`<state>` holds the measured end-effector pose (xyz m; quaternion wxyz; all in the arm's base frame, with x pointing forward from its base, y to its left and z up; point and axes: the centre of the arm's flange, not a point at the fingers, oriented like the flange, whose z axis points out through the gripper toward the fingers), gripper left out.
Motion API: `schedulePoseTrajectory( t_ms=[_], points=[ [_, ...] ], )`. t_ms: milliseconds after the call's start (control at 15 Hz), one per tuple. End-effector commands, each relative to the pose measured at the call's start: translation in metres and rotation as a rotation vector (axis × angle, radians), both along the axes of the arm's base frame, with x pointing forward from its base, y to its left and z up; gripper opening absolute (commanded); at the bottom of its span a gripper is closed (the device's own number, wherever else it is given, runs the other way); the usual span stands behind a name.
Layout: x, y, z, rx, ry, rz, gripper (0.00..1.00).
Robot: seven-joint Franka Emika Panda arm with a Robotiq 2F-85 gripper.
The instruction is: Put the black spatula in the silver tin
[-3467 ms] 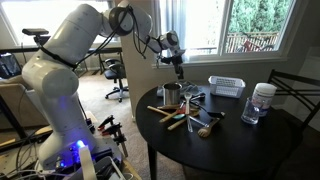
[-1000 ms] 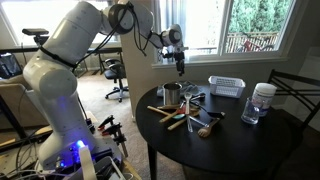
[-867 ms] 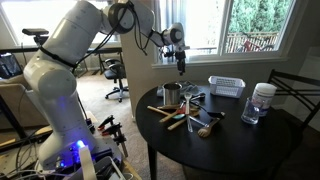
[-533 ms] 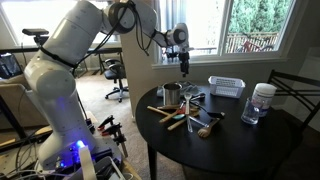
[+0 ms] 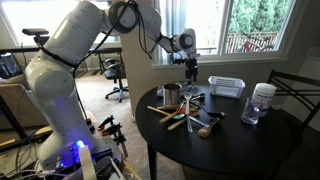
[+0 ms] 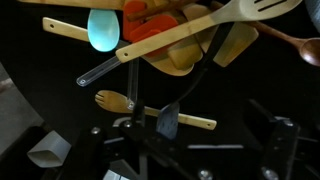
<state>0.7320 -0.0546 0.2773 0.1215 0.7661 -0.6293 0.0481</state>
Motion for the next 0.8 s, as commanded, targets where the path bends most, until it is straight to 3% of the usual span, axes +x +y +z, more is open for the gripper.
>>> schedulePoseTrajectory(
  t_ms=[0, 733],
  points=[
    [-0.0005, -0.0033, -0.0035, -0.002, 0.005, -0.006, 1.00],
    [0.0010, 0.0008, -0.0034, -0.003, 0.002, 0.000, 1.00]
  ],
)
